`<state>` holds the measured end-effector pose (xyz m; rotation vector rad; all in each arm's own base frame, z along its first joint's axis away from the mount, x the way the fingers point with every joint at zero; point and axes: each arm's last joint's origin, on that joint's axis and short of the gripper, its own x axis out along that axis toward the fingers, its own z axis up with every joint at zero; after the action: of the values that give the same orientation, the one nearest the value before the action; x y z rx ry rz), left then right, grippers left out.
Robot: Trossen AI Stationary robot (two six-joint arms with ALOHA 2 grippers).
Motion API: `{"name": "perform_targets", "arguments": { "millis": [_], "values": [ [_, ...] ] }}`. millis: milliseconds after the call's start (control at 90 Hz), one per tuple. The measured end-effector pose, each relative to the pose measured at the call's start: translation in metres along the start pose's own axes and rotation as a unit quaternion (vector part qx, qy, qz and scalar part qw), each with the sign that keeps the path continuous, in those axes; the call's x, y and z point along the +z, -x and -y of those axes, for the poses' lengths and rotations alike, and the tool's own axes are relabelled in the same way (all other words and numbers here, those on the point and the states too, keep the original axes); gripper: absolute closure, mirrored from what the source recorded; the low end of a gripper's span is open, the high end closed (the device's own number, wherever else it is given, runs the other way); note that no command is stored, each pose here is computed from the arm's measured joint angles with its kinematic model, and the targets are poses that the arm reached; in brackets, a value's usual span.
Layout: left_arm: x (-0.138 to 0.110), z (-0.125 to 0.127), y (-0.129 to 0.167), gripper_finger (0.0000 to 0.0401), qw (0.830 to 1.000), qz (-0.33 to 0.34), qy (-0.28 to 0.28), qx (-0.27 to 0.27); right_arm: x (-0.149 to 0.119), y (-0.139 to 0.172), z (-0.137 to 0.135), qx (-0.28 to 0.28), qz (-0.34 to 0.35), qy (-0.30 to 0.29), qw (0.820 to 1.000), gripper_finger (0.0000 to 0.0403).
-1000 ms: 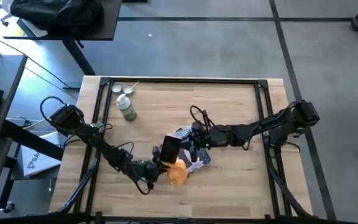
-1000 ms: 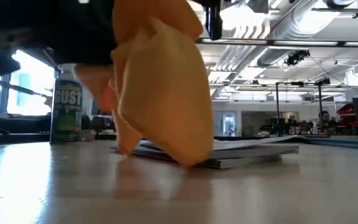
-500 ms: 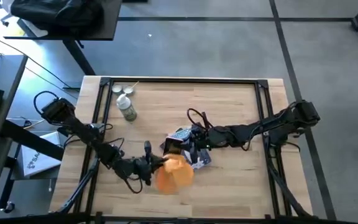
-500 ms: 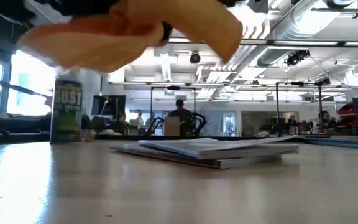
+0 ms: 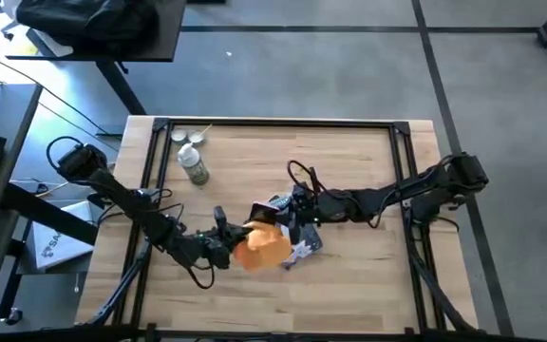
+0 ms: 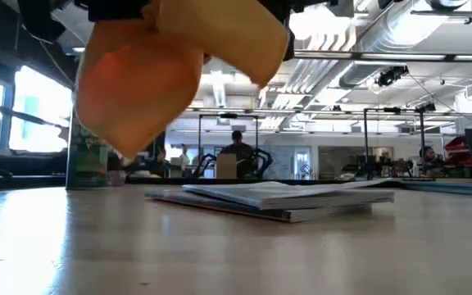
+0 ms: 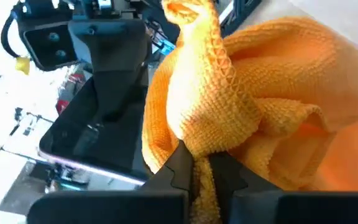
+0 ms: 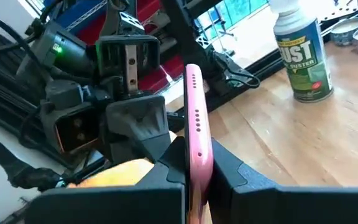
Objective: Apply microfiber cloth
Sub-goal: Wipe the front and back of the cellphone using the orange microfiber cloth
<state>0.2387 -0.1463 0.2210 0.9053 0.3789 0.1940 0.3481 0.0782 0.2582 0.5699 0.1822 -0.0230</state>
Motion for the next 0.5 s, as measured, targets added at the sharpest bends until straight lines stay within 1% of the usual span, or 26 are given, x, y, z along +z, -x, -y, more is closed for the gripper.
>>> {"name": "perform_targets", "arguments": {
  "millis": [111, 300, 356, 411, 500],
  "values": [
    [-0.002, 0.014, 0.001, 0.0401, 1.000, -0.009, 0.007, -0.018, -0.001, 0.000, 0.000, 0.003, -0.004, 0.002, 1.000, 0.0402],
    [-0.006, 0.048, -0.003, 0.0401, 0.998, -0.022, 0.037, -0.040, 0.000, 0.000, 0.000, 0.005, -0.005, 0.006, 1.000, 0.0402],
    [-0.008, 0.059, -0.004, 0.0401, 0.998, -0.024, 0.038, -0.046, 0.002, -0.001, -0.001, 0.012, -0.004, 0.000, 1.000, 0.0402],
    [-0.010, 0.068, -0.005, 0.0401, 0.998, -0.025, 0.035, -0.045, 0.007, -0.001, -0.007, 0.033, -0.003, -0.004, 0.999, 0.0402],
    [-0.005, 0.072, -0.001, 0.0401, 0.997, -0.016, 0.066, -0.023, 0.011, 0.000, -0.013, 0.054, -0.014, 0.001, 0.998, 0.0402]
  ]
}}
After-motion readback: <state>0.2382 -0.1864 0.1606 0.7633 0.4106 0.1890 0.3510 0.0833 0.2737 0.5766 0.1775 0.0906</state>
